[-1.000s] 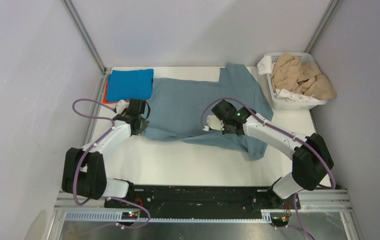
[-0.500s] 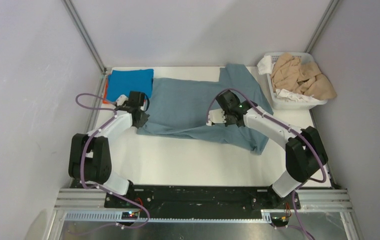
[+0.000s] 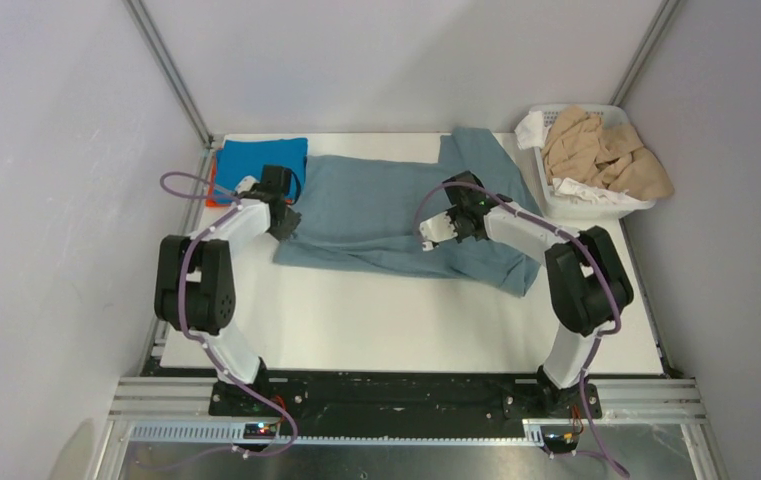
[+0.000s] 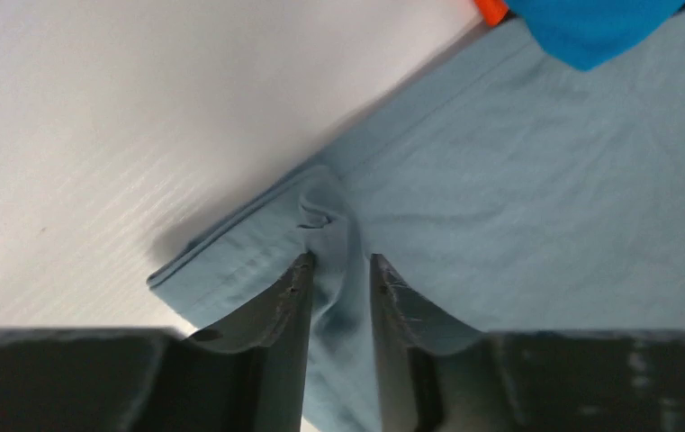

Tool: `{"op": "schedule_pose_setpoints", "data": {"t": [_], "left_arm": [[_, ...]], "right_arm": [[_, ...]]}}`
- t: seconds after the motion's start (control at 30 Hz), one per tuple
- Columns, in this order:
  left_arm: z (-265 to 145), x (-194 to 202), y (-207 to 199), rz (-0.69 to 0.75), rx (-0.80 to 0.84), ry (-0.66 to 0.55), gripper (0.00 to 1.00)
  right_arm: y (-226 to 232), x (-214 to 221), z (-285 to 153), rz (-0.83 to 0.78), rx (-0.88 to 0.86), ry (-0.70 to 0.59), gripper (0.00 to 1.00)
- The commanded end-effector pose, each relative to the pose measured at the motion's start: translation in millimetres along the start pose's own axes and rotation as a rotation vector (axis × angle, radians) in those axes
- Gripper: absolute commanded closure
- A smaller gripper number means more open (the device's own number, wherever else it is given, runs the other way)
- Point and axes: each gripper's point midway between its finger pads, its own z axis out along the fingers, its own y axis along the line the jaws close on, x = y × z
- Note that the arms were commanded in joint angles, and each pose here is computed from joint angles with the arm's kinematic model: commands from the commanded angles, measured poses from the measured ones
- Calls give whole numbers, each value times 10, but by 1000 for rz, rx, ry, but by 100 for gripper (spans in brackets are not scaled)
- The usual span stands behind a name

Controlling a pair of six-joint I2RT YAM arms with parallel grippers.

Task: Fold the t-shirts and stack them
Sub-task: Fold the flattened tshirt in 1/3 of the way

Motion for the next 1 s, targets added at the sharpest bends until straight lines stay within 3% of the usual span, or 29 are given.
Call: {"op": "schedule_pose_setpoints", "data": {"t": [0.0, 0.03, 0.07, 0.1, 0.17, 0.3, 0.43, 0.5, 0.6, 0.63, 0.67, 0.73, 0.77, 0.87, 0.9, 0.97], "left_arm": [[3, -312, -118, -44, 2, -77, 48], [-14, -370, -150, -48, 6, -94, 39], [-34, -399, -170, -45, 12, -101, 16], [-58, -443, -197, -45, 19, -111, 8], [-126, -493, -219, -35, 33, -125, 1], [-338, -569, -213, -17, 74, -153, 0], [-497, -494, -216, 40, 124, -134, 0], [-539, -415, -242, 81, 151, -111, 0], [-538, -189, -341, 146, 191, -46, 0], [-508, -125, -353, 169, 194, -26, 0], [-516, -39, -399, 188, 214, 0, 0], [-481, 101, -434, 230, 226, 36, 0], [-447, 151, -426, 247, 222, 49, 0], [-392, 270, -442, 273, 236, 74, 0], [-358, 333, -433, 285, 241, 96, 0], [-299, 407, -446, 302, 253, 119, 0]], "right_arm": [[-565, -24, 135, -19, 193, -48, 98], [-612, -44, 159, -23, 211, -61, 87], [-707, -19, 185, -11, 252, -59, 50], [-762, -19, 193, -9, 276, -63, 13], [-907, 55, 177, 22, 340, -44, 2], [-999, 175, -39, 142, 394, -70, 1], [-1295, 444, -580, 405, 630, -79, 1], [-1439, 663, -935, 647, 787, -86, 1], [-1399, 1014, -1408, 1232, 976, -169, 0], [-1248, 1163, -1529, 1366, 991, -133, 0], [-1176, 1143, -1521, 1595, 987, -219, 1], [-955, 1116, -1496, 1852, 871, -321, 1], [-792, 977, -1441, 1893, 716, -379, 0], [-442, 620, -1330, 2208, 384, -529, 1], [-241, 462, -1239, 2293, 278, -531, 0], [-9, 141, -1107, 2348, 94, -582, 1]]}}
